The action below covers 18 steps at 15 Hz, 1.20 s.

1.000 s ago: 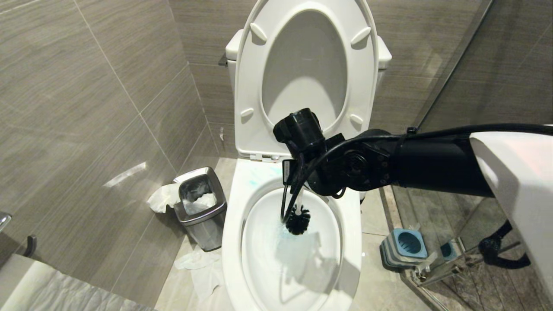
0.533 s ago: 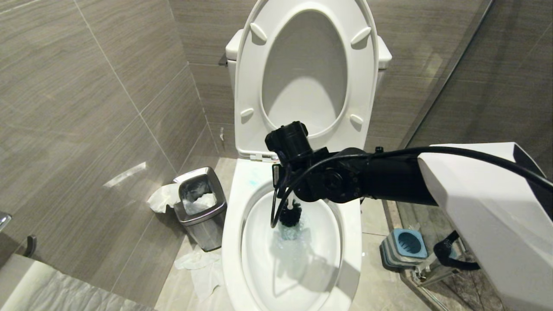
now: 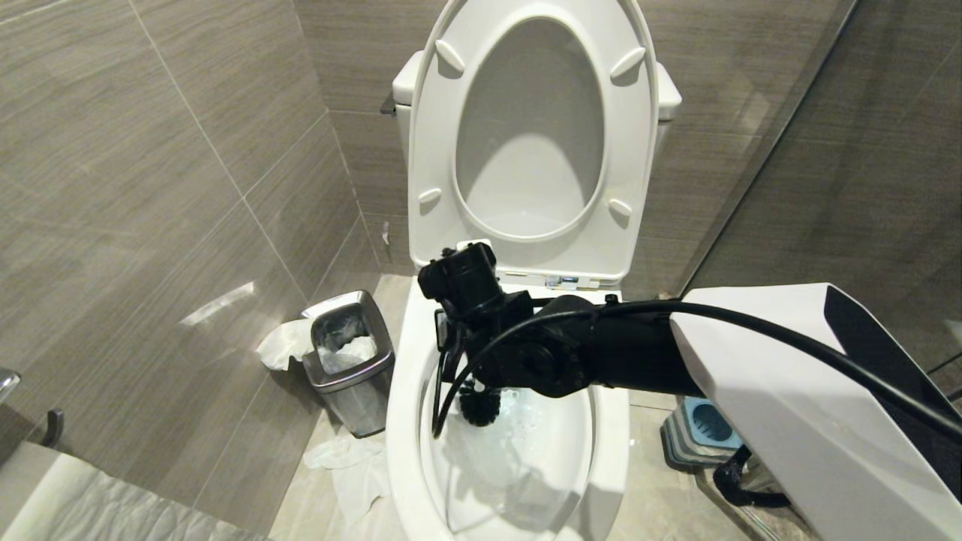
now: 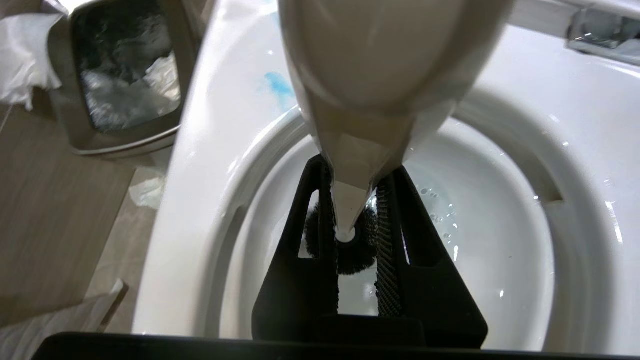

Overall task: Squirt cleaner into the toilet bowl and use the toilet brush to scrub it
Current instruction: Scrub the toilet bowl

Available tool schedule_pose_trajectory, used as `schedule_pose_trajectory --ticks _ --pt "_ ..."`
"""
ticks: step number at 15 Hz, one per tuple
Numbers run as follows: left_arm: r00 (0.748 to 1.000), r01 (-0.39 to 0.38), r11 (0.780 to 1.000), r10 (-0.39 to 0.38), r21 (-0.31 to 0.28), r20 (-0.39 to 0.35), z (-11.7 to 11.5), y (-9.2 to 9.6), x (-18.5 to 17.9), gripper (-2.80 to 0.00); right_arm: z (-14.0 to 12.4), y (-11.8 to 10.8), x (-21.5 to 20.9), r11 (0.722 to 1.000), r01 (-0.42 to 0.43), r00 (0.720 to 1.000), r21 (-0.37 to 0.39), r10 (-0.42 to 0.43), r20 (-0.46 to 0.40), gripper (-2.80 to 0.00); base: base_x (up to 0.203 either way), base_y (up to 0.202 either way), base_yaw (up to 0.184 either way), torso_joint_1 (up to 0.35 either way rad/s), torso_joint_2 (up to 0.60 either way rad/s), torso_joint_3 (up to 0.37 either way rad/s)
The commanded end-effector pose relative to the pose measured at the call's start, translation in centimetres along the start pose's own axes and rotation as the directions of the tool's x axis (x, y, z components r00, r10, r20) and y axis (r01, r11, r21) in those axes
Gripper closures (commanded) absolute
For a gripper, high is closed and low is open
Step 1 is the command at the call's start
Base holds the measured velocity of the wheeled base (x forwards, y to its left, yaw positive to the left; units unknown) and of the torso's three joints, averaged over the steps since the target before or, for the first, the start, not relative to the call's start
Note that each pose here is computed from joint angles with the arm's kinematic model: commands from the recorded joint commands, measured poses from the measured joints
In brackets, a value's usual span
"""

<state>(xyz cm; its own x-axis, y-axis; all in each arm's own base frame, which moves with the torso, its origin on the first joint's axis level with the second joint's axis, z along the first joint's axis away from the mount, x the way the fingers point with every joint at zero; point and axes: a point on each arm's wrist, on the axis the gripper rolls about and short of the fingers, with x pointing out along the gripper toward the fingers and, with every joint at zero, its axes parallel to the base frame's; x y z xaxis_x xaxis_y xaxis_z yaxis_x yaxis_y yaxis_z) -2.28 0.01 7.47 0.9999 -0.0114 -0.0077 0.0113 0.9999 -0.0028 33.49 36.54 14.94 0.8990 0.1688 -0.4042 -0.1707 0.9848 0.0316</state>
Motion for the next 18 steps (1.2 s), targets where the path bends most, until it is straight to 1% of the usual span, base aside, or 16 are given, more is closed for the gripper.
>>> schedule_pose_trajectory --ticks 1,3,6,7,9,10,12,15,18 --pt "1.000 -0.001 1.000 0.001 0.000 -0.002 0.0 0.0 0.0 0.00 -0.5 0.7 -1.7 1.000 -0.021 1.000 -0.023 0.021 -0.015 0.00 0.000 0.000 0.000 0.000 0.00 0.000" --pt "1.000 0.001 1.000 -0.001 0.000 -0.002 0.0 0.0 0.0 0.00 -1.5 0.3 -3.2 0.998 -0.011 0.999 -0.055 0.008 -0.050 0.00 0.000 0.000 0.000 0.000 0.00 0.000" --pt "1.000 0.000 1.000 0.000 0.000 -0.001 0.0 0.0 0.0 0.00 -3.0 -1.5 -5.1 0.996 0.027 0.996 -0.079 -0.034 -0.084 0.00 0.000 0.000 0.000 0.000 0.00 0.000" --pt "1.000 -0.001 1.000 0.001 0.000 0.000 0.0 0.0 0.0 0.00 -3.4 -2.4 -5.3 0.995 0.056 0.994 -0.083 -0.064 -0.090 0.00 0.000 0.000 0.000 0.000 0.00 0.000" --pt "1.000 -0.001 1.000 0.001 0.000 -0.002 0.0 0.0 0.0 0.00 -2.6 -4.6 -4.6 0.991 0.130 0.988 -0.035 -0.132 -0.078 0.00 0.000 0.000 0.000 0.000 0.00 0.000" --pt "1.000 -0.001 1.000 0.001 0.000 -0.002 0.0 0.0 0.0 0.00 -2.0 -5.4 -4.1 0.988 0.150 0.986 -0.016 -0.151 -0.070 0.00 0.000 0.000 0.000 0.000 0.00 0.000" --pt "1.000 -0.001 1.000 0.001 0.000 -0.001 0.0 0.0 0.0 0.00 -0.4 -6.2 -3.1 0.985 0.171 0.985 0.025 -0.170 -0.037 0.00 0.000 0.000 0.000 0.000 0.00 0.000" --pt "1.000 -0.001 1.000 0.001 0.000 0.000 0.0 0.0 0.0 0.00 1.1 -6.0 -1.3 0.982 0.174 0.985 0.067 -0.175 0.006 0.00 0.000 0.000 0.000 0.000 0.00 0.000" --pt "1.000 -0.001 1.000 0.001 0.000 -0.001 0.0 0.0 0.0 0.00 2.2 -4.5 0.8 0.985 0.138 0.988 0.107 -0.145 0.058 0.00 0.000 0.000 0.000 0.000 0.00 0.000"
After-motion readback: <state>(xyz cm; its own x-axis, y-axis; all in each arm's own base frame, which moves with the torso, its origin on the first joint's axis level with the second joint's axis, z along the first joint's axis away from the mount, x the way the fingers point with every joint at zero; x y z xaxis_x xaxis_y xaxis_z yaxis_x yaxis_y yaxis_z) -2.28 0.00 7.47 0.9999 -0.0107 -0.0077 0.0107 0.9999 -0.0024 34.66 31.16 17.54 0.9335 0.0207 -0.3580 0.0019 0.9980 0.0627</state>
